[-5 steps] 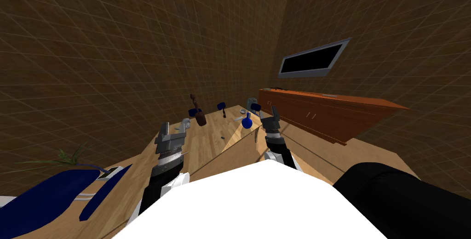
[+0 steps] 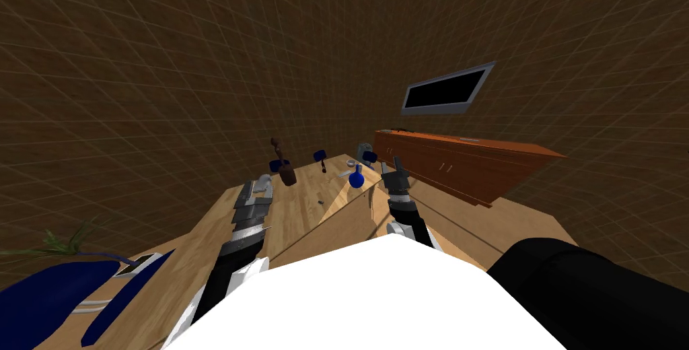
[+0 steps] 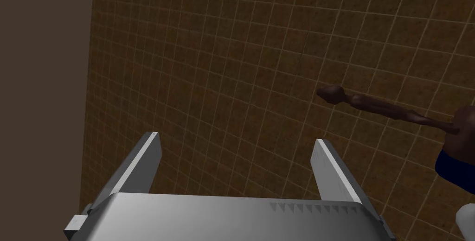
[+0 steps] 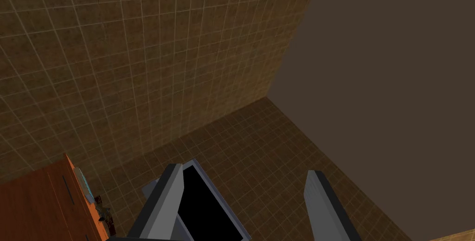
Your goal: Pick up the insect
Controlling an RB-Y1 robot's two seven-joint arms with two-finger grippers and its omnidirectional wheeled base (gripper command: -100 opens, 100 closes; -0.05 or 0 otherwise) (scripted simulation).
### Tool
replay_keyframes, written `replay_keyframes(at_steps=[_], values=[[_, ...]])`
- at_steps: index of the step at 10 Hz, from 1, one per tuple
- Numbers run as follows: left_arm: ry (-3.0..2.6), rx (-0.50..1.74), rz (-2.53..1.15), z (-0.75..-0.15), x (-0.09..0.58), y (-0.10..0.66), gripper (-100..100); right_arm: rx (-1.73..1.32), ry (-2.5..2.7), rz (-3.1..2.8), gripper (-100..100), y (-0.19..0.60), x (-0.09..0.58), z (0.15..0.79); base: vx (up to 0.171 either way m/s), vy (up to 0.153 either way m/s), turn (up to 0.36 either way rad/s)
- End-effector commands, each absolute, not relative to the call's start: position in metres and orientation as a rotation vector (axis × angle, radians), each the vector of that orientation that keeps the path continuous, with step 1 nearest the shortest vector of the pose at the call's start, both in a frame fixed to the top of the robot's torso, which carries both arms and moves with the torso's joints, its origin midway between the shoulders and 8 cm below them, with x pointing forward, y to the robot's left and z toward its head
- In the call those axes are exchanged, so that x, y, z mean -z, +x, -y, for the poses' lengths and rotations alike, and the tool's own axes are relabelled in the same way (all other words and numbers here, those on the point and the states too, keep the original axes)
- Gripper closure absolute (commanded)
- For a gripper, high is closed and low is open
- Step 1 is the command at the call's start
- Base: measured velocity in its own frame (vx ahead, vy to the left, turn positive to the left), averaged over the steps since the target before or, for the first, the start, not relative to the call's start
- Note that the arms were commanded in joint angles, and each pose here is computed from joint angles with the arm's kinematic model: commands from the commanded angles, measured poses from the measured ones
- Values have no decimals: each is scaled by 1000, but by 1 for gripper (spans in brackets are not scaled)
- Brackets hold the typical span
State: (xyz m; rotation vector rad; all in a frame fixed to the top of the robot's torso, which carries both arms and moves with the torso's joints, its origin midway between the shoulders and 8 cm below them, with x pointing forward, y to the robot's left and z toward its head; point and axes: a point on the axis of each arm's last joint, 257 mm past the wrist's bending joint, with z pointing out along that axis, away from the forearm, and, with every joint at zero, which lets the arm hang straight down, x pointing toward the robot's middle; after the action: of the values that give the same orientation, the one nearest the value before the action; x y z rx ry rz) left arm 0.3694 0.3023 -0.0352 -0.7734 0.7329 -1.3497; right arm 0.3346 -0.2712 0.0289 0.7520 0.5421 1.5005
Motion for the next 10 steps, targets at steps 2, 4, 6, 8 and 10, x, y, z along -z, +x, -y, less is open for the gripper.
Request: replay_keyframes(at_steps=[2,4,6,8,10], values=[[-814,1281,-801,-318,53,378,-100,-1500,752,-542,0,335,-29,271,-17,-72,-41],[-843,1232,-840,-329,67,383,-100,-1500,752,-542,0,335,-29,271,-20,-62,-63],[-875,1180,-876,-342,81,388,-100,-1500,752,-542,0,335,-29,271,-11,-65,-57],[-913,1121,-914,-357,97,392,-100,-1501,752,-542,0,335,-29,271,-23,-111,-110],[-954,1060,-949,-374,114,395,-100,-1500,752,-542,0,335,-29,271,-23,-80,-71]])
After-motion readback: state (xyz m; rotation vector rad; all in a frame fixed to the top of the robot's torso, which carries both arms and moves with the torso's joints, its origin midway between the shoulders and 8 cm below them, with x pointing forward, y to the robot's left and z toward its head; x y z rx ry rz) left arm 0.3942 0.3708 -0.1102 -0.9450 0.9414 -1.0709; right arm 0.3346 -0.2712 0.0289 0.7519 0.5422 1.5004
